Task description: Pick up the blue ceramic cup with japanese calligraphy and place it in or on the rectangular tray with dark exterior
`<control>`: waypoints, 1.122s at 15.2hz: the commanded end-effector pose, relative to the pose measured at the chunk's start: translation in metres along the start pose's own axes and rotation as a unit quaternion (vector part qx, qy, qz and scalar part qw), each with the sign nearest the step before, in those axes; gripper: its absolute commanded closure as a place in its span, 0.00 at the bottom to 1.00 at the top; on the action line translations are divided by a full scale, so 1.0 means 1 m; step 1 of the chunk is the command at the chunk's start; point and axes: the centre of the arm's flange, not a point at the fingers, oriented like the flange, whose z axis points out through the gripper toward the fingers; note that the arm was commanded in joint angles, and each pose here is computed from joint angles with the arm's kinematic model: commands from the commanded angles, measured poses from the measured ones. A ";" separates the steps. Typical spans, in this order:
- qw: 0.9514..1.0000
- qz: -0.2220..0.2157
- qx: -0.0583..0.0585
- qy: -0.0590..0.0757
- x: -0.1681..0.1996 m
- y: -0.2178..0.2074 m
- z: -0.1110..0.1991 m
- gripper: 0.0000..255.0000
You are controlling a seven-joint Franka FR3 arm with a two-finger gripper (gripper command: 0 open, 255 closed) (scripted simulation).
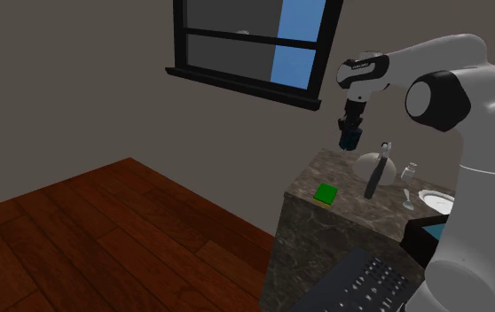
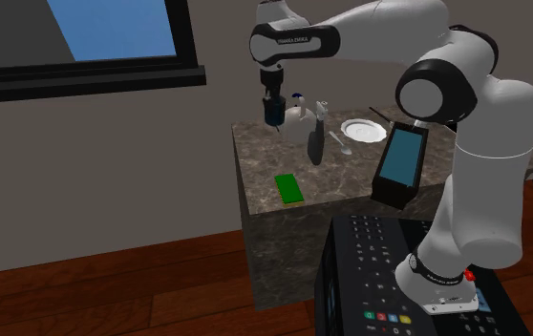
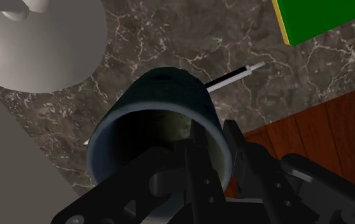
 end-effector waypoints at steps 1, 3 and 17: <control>1.000 0.000 0.000 0.000 0.000 0.001 -0.011 1.00; 1.000 0.000 0.000 0.000 0.000 0.001 -0.019 1.00; 1.000 0.000 0.000 0.000 -0.184 0.020 -0.022 1.00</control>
